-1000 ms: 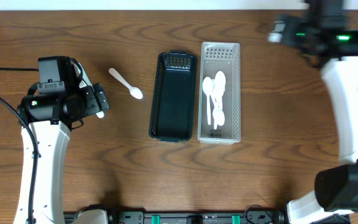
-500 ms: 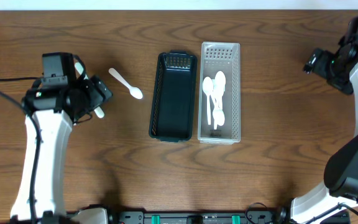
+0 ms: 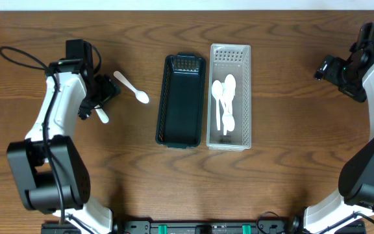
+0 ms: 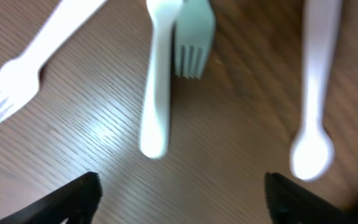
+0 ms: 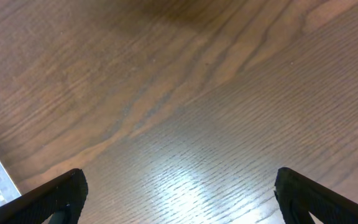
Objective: Pack container
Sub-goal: 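Lower the left gripper onto the white fork and grasp it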
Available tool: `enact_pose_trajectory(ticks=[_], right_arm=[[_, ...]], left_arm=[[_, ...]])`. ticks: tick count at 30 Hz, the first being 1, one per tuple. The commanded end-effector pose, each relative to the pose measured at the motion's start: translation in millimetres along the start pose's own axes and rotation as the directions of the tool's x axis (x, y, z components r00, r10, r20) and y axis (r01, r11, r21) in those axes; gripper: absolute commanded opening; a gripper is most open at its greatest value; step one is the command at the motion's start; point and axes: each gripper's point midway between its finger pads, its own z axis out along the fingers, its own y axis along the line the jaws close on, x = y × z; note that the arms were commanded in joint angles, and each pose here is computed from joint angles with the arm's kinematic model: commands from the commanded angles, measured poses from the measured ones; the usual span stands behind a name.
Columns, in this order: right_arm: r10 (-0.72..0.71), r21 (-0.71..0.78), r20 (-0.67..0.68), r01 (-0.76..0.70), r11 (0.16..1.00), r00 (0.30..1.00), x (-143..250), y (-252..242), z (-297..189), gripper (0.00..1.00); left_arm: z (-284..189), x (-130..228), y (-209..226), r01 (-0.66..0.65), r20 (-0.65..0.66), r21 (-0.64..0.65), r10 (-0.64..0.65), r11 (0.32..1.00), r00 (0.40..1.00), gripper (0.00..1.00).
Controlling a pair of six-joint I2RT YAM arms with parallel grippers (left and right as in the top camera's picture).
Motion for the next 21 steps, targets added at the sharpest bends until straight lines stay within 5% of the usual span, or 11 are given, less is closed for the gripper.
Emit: enact_pose_trajectory(ticks=[1, 13, 21], right_arm=[[0.009, -0.001, 0.000, -0.009, 1.000, 1.000, 0, 1, 2, 0.99], [0.009, -0.004, 0.011, -0.009, 1.000, 1.000, -2, 2, 2, 0.99], [0.009, -0.003, 0.009, -0.009, 1.000, 1.000, -2, 1, 2, 0.99]], left_arm=[[10, -16, 14, -0.050, 0.036, -0.092, 0.053, 0.995, 0.998, 0.85], [56, -19, 29, -0.065, -0.036, -0.135, 0.061, 0.989, 0.998, 0.84], [66, -18, 29, -0.131, -0.057, -0.134, 0.124, 0.982, 0.991, 0.70]])
